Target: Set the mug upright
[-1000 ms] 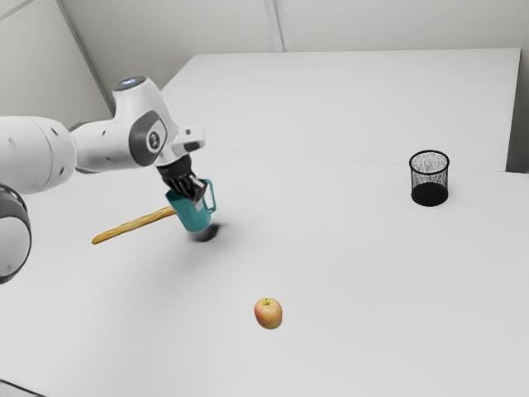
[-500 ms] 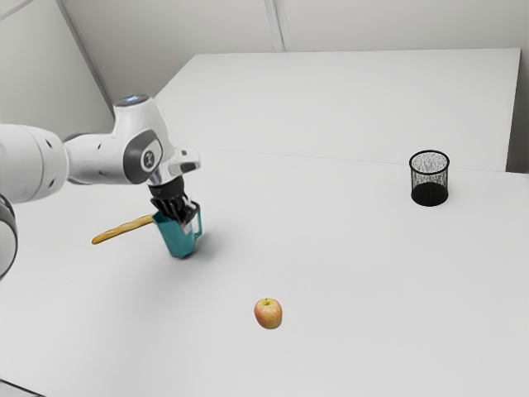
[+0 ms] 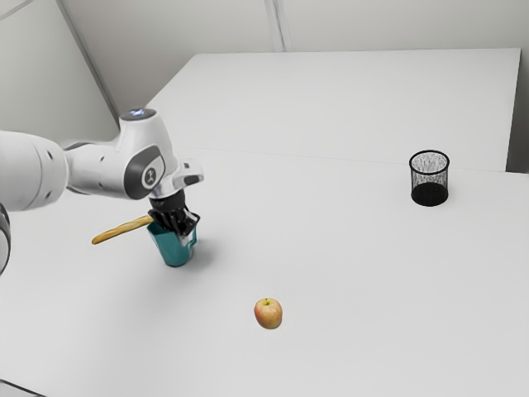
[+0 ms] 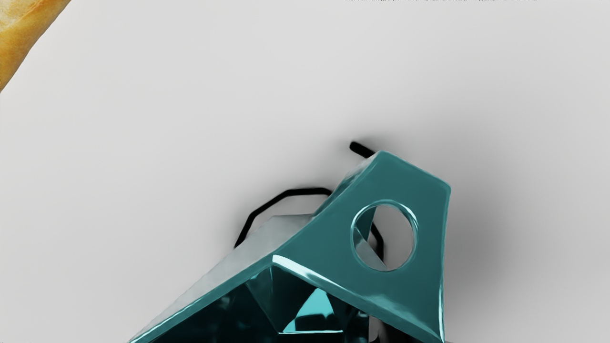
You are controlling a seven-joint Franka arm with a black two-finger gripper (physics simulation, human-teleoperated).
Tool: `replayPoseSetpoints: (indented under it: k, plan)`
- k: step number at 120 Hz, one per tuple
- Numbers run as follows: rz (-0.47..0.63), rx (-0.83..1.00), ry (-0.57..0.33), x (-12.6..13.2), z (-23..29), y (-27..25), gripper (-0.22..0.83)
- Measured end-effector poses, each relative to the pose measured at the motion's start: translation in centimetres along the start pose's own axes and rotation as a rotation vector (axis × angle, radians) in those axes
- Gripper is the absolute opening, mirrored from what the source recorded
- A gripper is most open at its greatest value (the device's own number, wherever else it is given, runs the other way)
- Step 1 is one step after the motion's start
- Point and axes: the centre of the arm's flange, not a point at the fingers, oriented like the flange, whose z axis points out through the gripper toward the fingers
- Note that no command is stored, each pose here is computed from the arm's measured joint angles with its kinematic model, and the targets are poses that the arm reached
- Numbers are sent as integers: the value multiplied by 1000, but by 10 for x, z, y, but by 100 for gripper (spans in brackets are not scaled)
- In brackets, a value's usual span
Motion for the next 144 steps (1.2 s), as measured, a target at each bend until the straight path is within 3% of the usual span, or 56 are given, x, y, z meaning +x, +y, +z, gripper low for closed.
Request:
replayPoseSetpoints:
  k: [5,31,52,76,112,144]
  plan:
    - [-9,1,5,0,0,0,-16]
    - [-36,-2,18,3,-3,0,30]
    - [-54,-9,47,5,-17,-4,47]
    - [-70,-26,75,3,-40,-8,56]
    - [-55,-32,133,8,-101,-17,60]
    - [-16,6,170,13,-192,-31,61]
